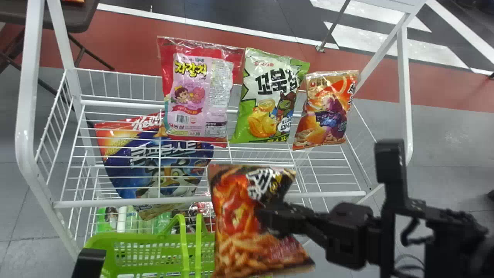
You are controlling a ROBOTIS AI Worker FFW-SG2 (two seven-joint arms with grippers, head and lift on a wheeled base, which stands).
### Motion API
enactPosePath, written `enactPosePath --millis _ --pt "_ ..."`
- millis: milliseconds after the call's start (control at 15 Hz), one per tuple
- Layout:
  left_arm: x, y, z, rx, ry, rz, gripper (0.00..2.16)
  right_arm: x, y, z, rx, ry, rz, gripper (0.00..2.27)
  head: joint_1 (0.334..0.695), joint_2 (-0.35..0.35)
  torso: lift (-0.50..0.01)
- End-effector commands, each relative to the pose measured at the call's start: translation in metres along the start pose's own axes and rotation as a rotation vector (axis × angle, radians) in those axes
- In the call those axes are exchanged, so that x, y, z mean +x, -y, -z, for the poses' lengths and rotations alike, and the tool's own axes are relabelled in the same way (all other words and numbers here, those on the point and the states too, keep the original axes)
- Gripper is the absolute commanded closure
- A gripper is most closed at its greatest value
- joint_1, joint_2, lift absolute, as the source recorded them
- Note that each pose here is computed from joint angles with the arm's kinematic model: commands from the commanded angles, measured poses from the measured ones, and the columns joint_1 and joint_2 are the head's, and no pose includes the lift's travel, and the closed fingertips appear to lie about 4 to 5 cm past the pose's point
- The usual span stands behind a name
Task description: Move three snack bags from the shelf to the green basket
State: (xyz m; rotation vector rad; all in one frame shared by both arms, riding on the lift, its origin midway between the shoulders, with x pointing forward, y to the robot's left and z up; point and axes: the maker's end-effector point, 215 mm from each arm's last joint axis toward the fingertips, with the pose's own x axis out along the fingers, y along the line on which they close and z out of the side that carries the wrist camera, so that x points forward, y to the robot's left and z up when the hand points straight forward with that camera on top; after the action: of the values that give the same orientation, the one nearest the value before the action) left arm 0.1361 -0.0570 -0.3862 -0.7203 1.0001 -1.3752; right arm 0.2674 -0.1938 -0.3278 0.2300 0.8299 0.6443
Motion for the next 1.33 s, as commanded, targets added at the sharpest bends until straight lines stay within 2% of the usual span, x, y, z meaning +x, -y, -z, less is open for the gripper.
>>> enactPosePath --millis 0,333,600,667,800,1067,1267 --pt "-0.001 -0.001 0.0 -0.001 0.0 -0.001 2.04 -0.007 -0.003 0.038 0.084 -0.083 -0.018 2.24 0.695 -0.35 -0.043" --pt "0.0 0.002 -0.001 0.004 0.003 0.008 2.04 0.027 -0.014 0.111 0.238 -0.237 -0.106 2.24 0.695 -0.35 -0.043" --pt "0.0 0.003 0.001 0.001 0.004 0.007 2.04 0.066 -0.012 0.104 0.22 -0.181 -0.151 2.23 0.695 -0.35 -0.043" --pt "0.0 0.004 0.001 0.002 0.003 0.007 2.04 0.072 -0.01 0.105 0.218 -0.189 -0.15 1.82 0.695 -0.35 -0.043" --pt "0.0 0.004 0.001 0.001 0.001 0.007 2.04 0.069 -0.004 0.1 0.199 -0.182 -0.14 0.0 0.695 -0.35 -0.043" --pt "0.0 0.003 -0.001 0.004 0.006 0.002 2.04 0.042 0.0 0.051 0.126 -0.064 -0.132 0.06 0.695 -0.35 -0.043" --pt "0.001 0.002 0.0 0.001 0.003 0.003 2.04 0.037 -0.002 -0.051 -0.051 0.308 -0.151 0.09 0.695 -0.35 -0.043"
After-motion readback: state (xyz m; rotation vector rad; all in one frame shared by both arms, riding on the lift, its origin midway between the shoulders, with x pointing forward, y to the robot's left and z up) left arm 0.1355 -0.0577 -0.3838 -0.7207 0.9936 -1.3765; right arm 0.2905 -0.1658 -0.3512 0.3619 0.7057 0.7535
